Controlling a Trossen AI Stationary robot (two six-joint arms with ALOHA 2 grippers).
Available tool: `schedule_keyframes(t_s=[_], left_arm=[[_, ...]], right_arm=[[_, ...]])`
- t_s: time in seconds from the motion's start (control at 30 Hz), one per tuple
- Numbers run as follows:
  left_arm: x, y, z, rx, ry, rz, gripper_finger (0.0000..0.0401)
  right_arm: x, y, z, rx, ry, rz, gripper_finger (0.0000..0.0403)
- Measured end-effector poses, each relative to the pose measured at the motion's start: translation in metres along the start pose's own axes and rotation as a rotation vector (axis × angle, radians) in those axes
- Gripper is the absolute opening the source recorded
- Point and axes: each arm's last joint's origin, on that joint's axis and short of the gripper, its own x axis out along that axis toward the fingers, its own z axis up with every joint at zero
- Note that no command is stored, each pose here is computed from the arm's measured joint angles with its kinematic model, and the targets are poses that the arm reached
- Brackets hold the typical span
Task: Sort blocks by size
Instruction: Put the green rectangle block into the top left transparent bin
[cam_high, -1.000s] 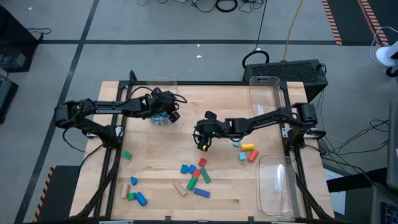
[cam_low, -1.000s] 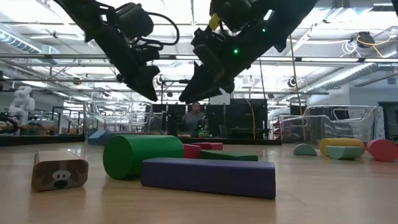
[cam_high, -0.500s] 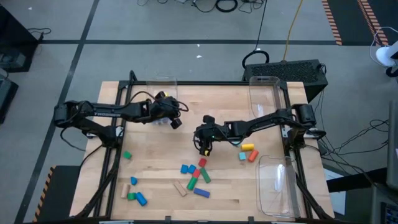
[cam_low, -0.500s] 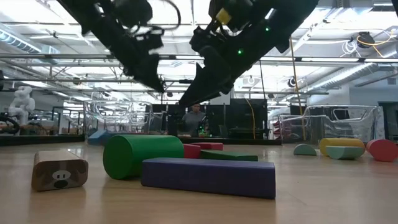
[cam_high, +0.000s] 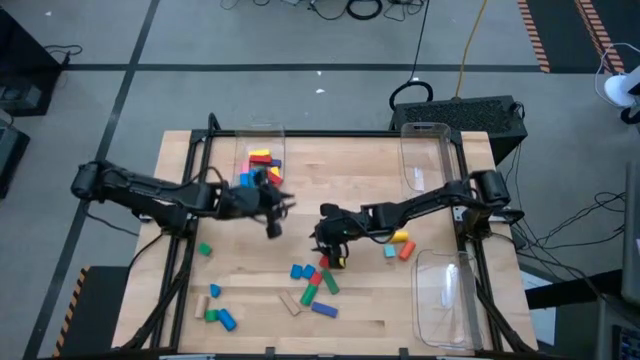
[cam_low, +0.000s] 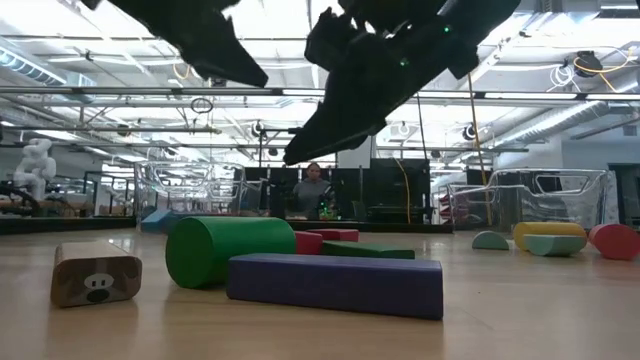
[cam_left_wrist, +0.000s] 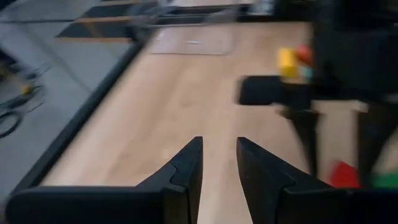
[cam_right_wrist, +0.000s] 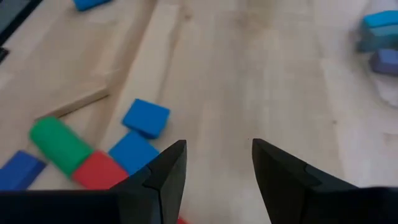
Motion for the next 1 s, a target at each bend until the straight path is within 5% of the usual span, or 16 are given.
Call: schedule_keyframes(t_s=[0.1, 0.33, 0.6, 1.0], left_arm=[[-0.002, -0.020, -0.004, 0.046, 0.012, -0.067, 0.0100], [0.005, -0.059, -0.013, 0.111, 0.003, -0.172, 0.0100], [0.022, -0.087, -0.032, 0.165, 0.061, -0.215, 0.0100], [0.022, -0.118, -0.051, 0.194, 0.103, -0.283, 0.0100]], right_arm=[[0.000, 0.014, -0.001, 0.026, 0.003, 0.020, 0.0167], [-0.001, 0.041, -0.006, 0.349, 0.007, -0.133, 0.0166], [-0.006, 0.076, -0.020, 0.594, 0.071, -0.181, 0.0166], [0.006, 0.113, -0.033, 0.770, 0.146, -0.314, 0.0166]])
